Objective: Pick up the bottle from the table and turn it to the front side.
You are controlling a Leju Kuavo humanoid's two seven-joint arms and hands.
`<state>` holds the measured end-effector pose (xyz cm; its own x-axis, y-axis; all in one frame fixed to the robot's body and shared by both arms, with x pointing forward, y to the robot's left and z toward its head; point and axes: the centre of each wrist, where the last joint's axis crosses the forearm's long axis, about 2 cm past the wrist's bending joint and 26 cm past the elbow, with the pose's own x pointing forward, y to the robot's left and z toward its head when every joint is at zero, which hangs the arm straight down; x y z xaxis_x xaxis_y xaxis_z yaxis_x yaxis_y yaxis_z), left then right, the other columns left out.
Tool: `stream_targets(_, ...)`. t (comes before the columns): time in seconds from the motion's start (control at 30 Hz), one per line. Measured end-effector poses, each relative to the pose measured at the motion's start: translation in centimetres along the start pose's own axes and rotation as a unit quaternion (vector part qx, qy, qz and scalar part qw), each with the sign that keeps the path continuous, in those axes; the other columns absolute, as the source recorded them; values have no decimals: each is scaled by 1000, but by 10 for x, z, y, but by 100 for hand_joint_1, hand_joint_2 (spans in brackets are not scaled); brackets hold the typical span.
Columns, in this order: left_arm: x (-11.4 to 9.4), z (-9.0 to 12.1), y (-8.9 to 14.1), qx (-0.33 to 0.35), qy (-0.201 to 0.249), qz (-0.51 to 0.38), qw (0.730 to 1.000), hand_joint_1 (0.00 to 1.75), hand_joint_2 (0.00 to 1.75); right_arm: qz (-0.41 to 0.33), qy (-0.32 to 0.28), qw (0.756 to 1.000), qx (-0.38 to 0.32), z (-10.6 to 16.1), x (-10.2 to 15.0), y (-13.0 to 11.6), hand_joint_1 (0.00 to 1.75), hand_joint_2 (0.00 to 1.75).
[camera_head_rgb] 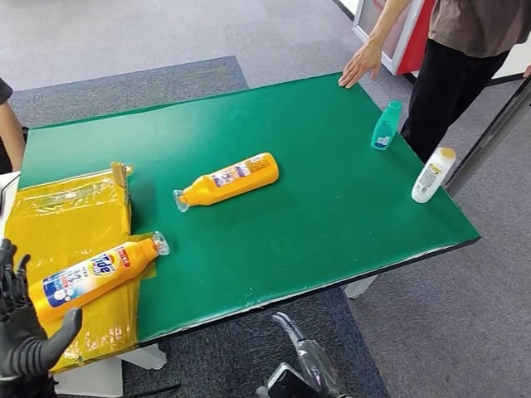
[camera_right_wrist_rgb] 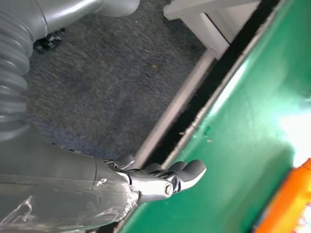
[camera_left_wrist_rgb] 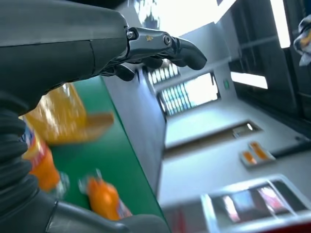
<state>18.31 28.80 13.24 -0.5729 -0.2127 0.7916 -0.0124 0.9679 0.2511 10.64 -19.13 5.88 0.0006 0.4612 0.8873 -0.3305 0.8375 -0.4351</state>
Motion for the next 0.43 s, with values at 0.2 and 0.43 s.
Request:
stream_targets(0.2, 7, 29, -25, -46, 25, 190, 980, 0, 175, -4, -85, 996, -40, 1, 10, -5, 0, 175)
stream_targets(0.43, 3, 46, -44, -48, 48, 235, 970, 0, 175, -25, -156, 985, -64, 1, 22, -11, 0, 175)
